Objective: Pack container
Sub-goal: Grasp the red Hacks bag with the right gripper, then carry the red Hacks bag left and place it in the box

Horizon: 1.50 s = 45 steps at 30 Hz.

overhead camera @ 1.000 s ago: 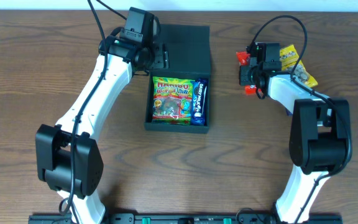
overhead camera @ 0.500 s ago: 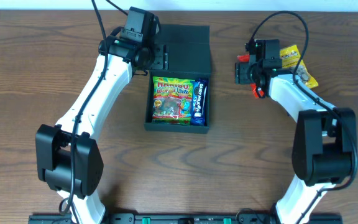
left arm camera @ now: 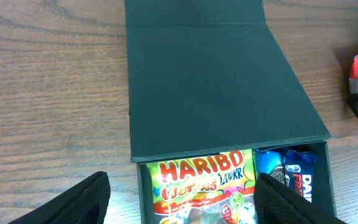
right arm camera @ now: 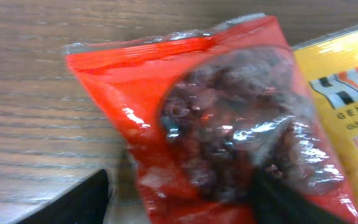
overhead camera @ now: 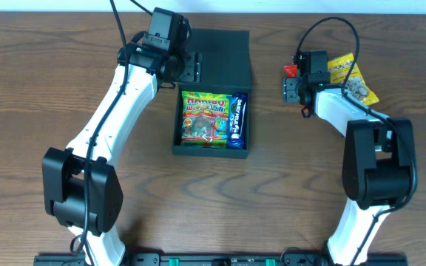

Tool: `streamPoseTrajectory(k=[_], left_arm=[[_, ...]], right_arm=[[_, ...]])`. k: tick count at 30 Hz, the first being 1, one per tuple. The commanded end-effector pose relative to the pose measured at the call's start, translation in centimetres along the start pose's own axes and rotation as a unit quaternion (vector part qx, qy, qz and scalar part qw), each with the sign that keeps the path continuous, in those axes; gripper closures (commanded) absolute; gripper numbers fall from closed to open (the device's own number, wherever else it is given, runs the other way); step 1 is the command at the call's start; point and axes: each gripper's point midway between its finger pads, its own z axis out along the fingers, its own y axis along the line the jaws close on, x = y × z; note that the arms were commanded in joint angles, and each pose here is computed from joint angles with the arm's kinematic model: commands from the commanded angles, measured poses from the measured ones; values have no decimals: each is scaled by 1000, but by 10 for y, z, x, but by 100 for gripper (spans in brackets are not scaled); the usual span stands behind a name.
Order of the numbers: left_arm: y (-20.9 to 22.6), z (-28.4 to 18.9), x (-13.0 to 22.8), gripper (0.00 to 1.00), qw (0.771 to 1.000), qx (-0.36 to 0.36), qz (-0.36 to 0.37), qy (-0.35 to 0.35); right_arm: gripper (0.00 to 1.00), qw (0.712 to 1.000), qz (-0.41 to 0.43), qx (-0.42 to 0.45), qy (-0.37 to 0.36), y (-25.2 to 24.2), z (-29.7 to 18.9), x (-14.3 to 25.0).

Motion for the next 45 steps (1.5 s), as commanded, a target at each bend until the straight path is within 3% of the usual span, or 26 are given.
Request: streamPoseTrajectory(k=[1,4,7,11,17,21,24,30,37,45], left_arm=[[0,-12,-9,25,1000,-1,10,-17],[0,-12,-9,24,1000,-1,10,-17],[0,-12,-9,25,1000,-1,20,-17],[1,-14,-11,25,999,-3,39,-20],[42,-46,-30,25,992,-98,33,-66],[79,-92,-48,25,984,-139,10,-112],[110,-126,-55,25,976,-161,-20,-143],[146,-155,-57,25,967,-185,-54,-165],[153,-158,-55,25,967,-192,-53,-162],[153,-156,-48,25,969,-192,-53,-149]], right_arm=[[49,998,-3,-6,56,3,24,39],[78,998,-4,-6,62,4,25,42],[99,998,-2,-6,61,4,24,42],[99,997,20,-14,69,6,14,36],[99,998,13,-61,12,23,-40,-19],[99,986,-67,-133,-78,70,-114,-66],[99,967,-140,-173,-126,114,-163,-76],[99,901,-263,-322,-126,210,-213,-37],[99,855,-356,-365,-95,264,-218,13],[99,862,-386,-318,-78,279,-186,30]])
